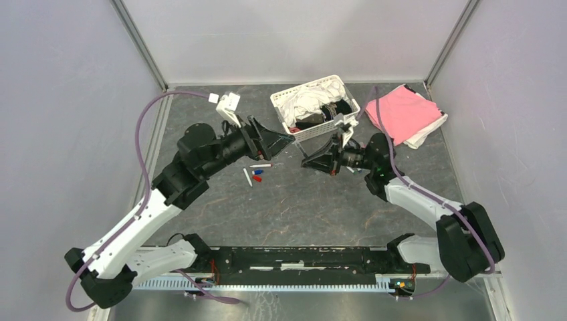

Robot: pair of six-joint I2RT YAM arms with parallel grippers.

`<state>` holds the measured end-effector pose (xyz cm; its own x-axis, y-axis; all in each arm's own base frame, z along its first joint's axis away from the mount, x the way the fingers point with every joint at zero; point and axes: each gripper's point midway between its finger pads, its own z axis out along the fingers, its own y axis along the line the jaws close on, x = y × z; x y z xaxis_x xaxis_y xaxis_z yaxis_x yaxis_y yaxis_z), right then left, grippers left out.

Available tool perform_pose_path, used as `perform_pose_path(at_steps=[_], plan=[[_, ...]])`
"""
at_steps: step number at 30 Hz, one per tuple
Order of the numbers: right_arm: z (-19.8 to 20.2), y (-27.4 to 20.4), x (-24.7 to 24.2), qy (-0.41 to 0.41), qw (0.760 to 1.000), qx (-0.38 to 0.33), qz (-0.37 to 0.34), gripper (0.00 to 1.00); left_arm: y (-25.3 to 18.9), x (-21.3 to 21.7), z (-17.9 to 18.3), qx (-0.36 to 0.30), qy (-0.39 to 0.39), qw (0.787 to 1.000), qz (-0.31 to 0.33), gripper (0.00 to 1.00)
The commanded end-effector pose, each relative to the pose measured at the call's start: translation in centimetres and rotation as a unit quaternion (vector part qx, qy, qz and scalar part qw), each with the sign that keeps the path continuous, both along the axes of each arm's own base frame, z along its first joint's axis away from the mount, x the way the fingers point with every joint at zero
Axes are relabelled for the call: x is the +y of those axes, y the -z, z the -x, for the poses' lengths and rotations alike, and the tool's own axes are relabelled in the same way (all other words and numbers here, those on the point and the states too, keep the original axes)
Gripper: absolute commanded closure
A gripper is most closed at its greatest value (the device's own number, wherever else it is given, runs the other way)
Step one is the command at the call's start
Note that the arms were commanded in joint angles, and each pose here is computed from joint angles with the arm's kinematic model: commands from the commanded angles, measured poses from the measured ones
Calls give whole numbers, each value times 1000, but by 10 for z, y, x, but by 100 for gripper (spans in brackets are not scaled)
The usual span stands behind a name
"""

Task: Insert the pens into the pen caps
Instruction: Insert the pen cap onto the pen, then press the pen cap onto the pen.

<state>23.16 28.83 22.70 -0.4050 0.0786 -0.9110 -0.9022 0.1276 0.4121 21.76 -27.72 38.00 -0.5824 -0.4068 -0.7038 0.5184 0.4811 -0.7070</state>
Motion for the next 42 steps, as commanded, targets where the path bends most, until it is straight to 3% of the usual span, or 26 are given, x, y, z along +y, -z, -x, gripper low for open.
perform_pose_path(at_steps=[1, 6, 15, 21, 34, 42], plan=[[16, -89, -10, -25, 990, -96, -96, 100, -44, 8, 11, -178, 27, 984, -15, 15], [37, -132, -24, -47, 980, -112, -155, 100, -85, 8, 13, -253, 25, 966, 44, 4], [57, -175, -30, -77, 969, -139, -192, 100, -126, 2, 3, -247, 118, 942, 195, 0], [58, -184, -32, -74, 968, -129, -205, 100, -121, -14, 0, -241, 169, 933, 207, 3], [33, -183, -24, -45, 975, -87, -198, 100, -99, -35, -18, -189, 154, 951, 189, 19], [30, -178, -22, -44, 977, -77, -195, 100, -103, -49, -14, -185, 172, 946, 204, 23]])
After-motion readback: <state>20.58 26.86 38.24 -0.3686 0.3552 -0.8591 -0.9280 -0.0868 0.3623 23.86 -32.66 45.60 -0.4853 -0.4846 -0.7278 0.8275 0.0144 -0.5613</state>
